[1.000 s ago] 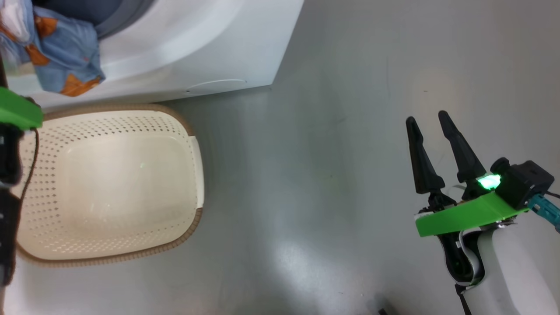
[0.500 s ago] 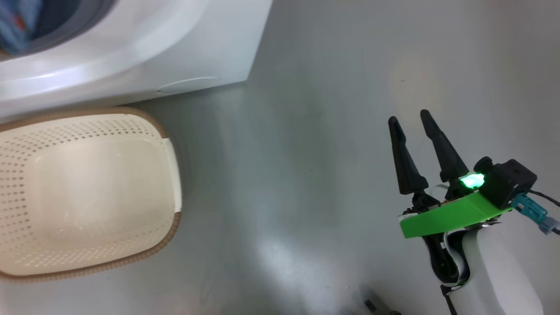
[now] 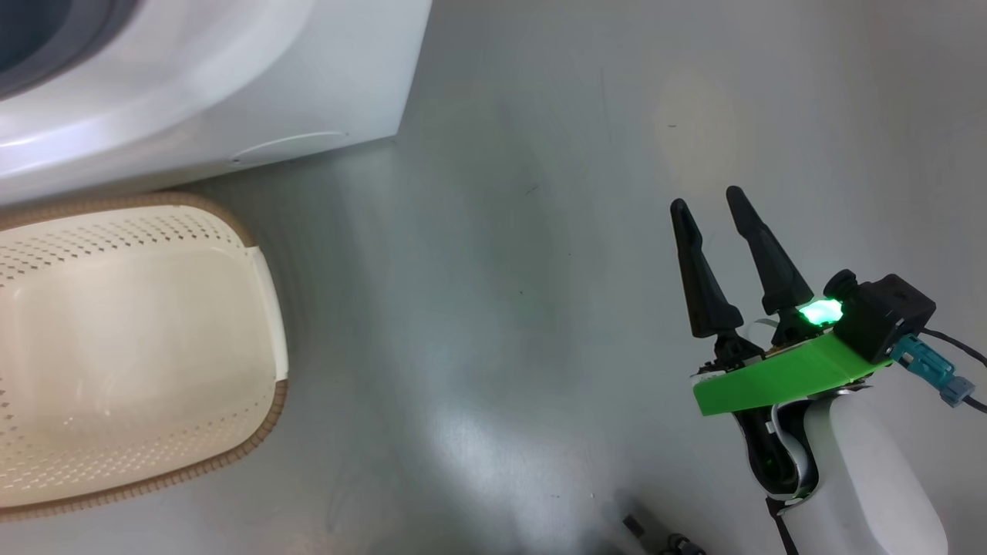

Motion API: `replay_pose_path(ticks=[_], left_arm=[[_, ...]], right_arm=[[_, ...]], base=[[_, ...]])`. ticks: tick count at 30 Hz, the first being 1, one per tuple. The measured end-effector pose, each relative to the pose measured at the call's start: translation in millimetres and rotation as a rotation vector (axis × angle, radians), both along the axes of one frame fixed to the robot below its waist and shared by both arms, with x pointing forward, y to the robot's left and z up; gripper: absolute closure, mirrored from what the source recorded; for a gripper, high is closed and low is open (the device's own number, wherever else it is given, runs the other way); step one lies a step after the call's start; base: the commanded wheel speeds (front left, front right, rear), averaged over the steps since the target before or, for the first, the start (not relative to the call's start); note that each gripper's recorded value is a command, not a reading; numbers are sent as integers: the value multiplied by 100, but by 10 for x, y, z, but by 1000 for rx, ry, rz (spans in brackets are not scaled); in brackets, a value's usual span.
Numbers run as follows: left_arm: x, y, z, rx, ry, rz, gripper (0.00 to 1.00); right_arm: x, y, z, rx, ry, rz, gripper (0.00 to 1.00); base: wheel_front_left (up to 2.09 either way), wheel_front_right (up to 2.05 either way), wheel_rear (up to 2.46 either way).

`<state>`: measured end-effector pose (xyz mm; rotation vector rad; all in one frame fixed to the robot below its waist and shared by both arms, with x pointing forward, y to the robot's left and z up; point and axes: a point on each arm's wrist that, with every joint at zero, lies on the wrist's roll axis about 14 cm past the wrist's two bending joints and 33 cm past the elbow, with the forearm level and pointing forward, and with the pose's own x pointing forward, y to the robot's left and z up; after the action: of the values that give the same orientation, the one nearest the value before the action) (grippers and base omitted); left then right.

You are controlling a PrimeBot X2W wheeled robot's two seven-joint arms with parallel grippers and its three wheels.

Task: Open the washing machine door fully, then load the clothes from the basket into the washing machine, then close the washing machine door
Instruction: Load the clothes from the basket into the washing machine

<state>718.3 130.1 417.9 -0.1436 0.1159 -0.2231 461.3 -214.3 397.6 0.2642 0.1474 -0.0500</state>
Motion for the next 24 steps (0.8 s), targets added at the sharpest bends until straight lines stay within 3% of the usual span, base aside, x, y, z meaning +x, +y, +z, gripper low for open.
replay_pose_path(ticks=[12, 24], left_arm=[[-108, 46, 55, -35, 7, 16, 0], [-568, 144, 63, -105, 7, 45, 0]], right_arm=[[43, 84, 40, 17, -17, 18, 0], [89, 103, 187, 6, -54, 45, 0]], base=[[0, 0, 0], [0, 0, 0]])
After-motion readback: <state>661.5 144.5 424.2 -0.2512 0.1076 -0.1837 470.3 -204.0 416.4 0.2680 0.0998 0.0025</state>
